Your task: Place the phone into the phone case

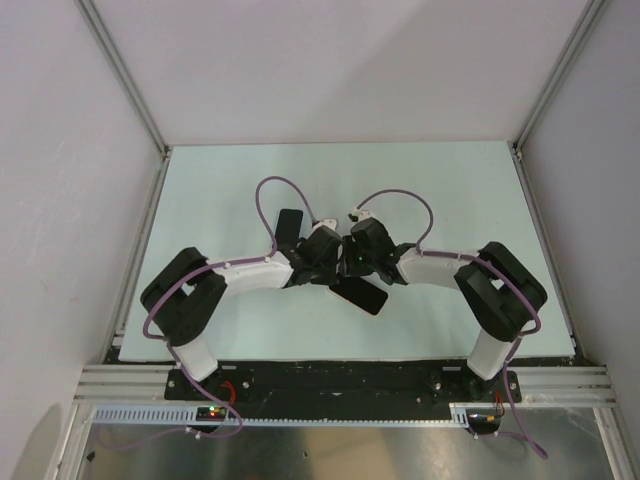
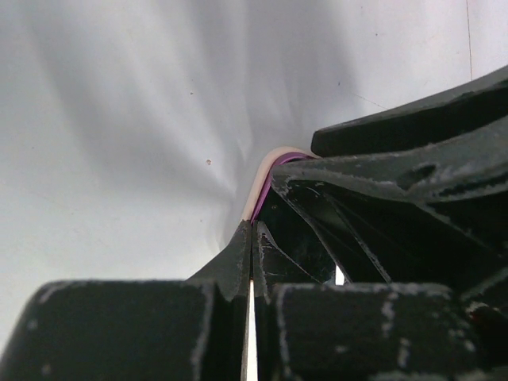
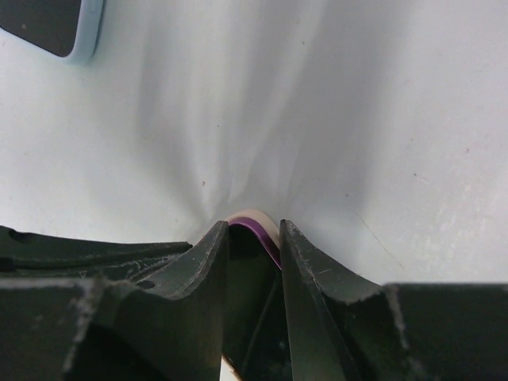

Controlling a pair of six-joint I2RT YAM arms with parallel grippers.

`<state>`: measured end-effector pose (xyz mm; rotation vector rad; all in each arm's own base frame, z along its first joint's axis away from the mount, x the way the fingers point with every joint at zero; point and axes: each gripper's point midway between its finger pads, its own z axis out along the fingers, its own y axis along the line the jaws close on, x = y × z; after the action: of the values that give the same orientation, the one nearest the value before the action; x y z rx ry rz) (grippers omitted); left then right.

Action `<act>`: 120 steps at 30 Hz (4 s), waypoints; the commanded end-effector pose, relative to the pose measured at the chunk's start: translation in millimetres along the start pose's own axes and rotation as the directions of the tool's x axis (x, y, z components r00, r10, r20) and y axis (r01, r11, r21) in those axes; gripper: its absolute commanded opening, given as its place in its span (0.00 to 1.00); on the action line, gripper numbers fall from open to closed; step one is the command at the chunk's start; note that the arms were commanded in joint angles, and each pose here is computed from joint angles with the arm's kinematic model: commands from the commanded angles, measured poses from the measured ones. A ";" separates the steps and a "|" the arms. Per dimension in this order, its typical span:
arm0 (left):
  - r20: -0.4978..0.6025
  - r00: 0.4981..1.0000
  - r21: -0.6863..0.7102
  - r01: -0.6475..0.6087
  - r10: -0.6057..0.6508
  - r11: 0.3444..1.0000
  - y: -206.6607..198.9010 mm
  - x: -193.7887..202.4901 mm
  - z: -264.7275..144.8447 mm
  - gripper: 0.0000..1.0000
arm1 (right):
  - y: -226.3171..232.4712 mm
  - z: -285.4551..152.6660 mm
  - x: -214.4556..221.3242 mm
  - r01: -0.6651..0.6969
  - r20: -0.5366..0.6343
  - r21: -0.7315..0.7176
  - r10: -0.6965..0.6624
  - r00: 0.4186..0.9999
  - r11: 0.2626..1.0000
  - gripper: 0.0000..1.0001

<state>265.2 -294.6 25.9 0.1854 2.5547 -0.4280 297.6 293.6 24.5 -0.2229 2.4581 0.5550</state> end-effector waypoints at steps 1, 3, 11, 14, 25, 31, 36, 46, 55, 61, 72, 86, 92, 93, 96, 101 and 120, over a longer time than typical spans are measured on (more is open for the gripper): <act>-0.176 0.984 -0.003 -0.038 0.037 0.999 3.6 53.6 11.2 0.00 | -72.4 2.6 107.8 0.056 -0.330 0.234 0.026 0.944 0.971 0.33; -0.177 0.983 -0.002 -0.040 0.039 0.999 3.3 53.2 11.4 0.00 | -77.2 2.4 112.8 0.059 -0.343 0.253 0.033 0.939 0.966 0.31; -0.179 0.983 -0.002 -0.046 0.045 0.999 4.2 52.3 13.0 0.00 | -89.3 -8.6 135.8 0.061 -0.367 0.296 0.054 0.929 0.953 0.29; -0.175 0.984 0.000 -0.045 0.044 0.999 4.4 50.3 12.3 0.00 | -89.6 -14.5 147.1 0.049 -0.370 0.308 0.073 0.926 0.950 0.29; -0.153 0.987 0.022 -0.045 0.047 0.999 -7.0 35.2 9.2 0.00 | -78.7 -19.9 164.8 0.023 -0.368 0.325 0.104 0.924 0.945 0.25; -0.101 0.994 0.063 -0.042 0.049 0.997 -20.4 14.3 -8.3 0.00 | -71.0 -24.1 136.1 -0.027 -0.290 0.311 0.122 0.949 0.950 0.46; -0.037 0.998 0.093 -0.040 0.044 0.995 -25.6 -3.4 -37.7 0.04 | -56.9 -29.3 73.0 -0.082 -0.171 0.248 0.127 0.977 0.965 0.56; -0.062 0.998 0.121 -0.022 0.030 0.992 -26.4 30.5 -59.3 0.09 | -74.6 -57.5 20.0 -0.129 -0.080 0.270 0.155 0.985 0.954 0.57; -0.116 0.993 0.130 -0.012 0.028 0.991 -41.6 56.7 -41.5 0.00 | -99.8 -63.9 52.3 -0.124 -0.146 0.349 0.184 0.972 0.929 0.41; -0.114 0.993 0.096 -0.007 0.018 0.995 -37.3 53.8 -27.9 0.00 | -92.7 -67.9 75.7 -0.080 -0.194 0.348 0.155 0.969 0.934 0.32; -0.101 0.994 0.025 0.036 -0.033 0.999 -7.6 33.2 -10.5 0.00 | -44.2 -91.0 107.0 -0.054 -0.219 0.250 0.111 0.969 0.967 0.27; -0.087 0.994 0.025 0.071 -0.068 0.997 9.7 23.5 -18.0 0.00 | -33.9 -124.7 76.5 -0.150 -0.057 0.163 0.161 0.985 0.975 0.27; -0.081 0.994 0.038 0.073 -0.070 0.997 8.8 25.7 -25.3 0.00 | -12.6 -118.0 85.4 -0.113 -0.088 0.083 0.121 0.989 0.990 0.27; -0.081 0.994 0.040 0.074 -0.070 0.996 8.6 26.2 -26.2 0.00 | -11.0 -115.5 87.8 -0.109 -0.098 0.080 0.116 0.988 0.991 0.27; -0.081 0.994 0.043 0.072 -0.068 0.996 7.8 27.7 -28.2 0.00 | -6.3 -109.2 91.9 -0.098 -0.114 0.068 0.105 0.988 0.993 0.27; -0.083 0.994 0.044 0.071 -0.067 0.996 8.4 29.7 -29.0 0.00 | -3.3 -102.0 95.4 -0.079 -0.133 0.074 0.088 0.987 0.994 0.25; -0.082 0.995 0.055 0.066 -0.061 0.996 3.9 29.0 -29.9 0.00 | -33.1 -95.4 123.5 0.077 -0.245 0.289 -0.004 0.969 0.954 0.11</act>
<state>225.7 -273.4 19.0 0.1196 2.6771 -0.4870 163.3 233.1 27.5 -0.1804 2.6877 0.3107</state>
